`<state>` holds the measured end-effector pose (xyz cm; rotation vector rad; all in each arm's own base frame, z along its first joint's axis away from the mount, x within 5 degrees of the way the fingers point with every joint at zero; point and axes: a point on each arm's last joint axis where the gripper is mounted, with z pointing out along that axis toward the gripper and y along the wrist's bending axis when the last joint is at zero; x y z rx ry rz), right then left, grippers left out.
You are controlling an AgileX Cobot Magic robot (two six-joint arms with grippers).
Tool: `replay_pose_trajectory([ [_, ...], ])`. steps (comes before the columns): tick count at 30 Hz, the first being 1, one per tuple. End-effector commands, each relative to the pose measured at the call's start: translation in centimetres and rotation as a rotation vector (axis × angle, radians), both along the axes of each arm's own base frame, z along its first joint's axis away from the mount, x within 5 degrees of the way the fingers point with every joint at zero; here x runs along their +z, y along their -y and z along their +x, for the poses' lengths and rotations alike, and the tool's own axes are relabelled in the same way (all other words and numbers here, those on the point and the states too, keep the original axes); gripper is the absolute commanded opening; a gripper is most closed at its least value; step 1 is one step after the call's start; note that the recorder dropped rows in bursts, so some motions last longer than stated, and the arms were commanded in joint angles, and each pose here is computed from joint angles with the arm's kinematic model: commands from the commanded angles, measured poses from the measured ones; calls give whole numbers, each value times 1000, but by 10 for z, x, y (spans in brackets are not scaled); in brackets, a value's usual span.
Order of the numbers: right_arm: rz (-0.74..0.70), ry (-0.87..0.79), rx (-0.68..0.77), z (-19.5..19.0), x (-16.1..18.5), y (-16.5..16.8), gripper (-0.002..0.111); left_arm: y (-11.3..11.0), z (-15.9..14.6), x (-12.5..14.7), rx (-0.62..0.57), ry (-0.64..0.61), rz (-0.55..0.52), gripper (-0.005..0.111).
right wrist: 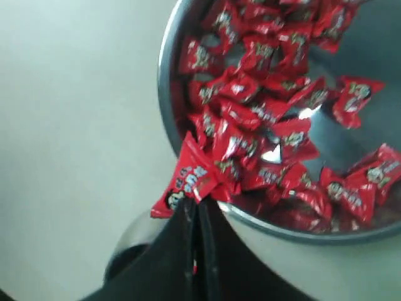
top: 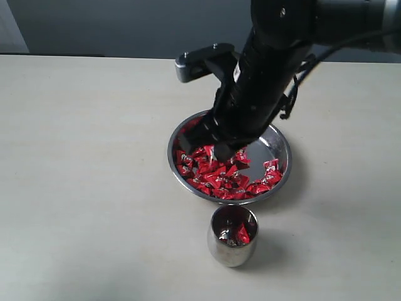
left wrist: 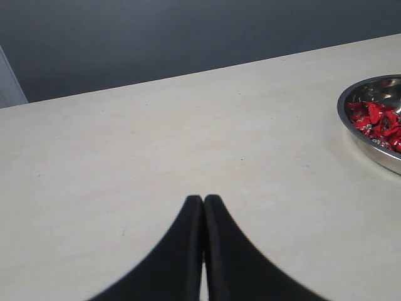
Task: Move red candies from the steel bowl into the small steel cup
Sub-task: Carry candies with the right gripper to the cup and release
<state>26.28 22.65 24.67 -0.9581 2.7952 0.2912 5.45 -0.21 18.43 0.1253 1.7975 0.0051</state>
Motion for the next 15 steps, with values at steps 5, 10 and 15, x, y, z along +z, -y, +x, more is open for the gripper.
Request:
replay_pose_trajectory([
  [5, 28, 41, -35, -38, 4, 29, -1, 0, 0, 1, -5, 12, -6, 0],
  [10, 33, 21, -38, -50, 7, 36, -1, 0, 0, 1, -5, 12, -6, 0],
  [15, 19, -63, -50, -60, -2, 40, -1, 0, 0, 1, -5, 12, -6, 0],
])
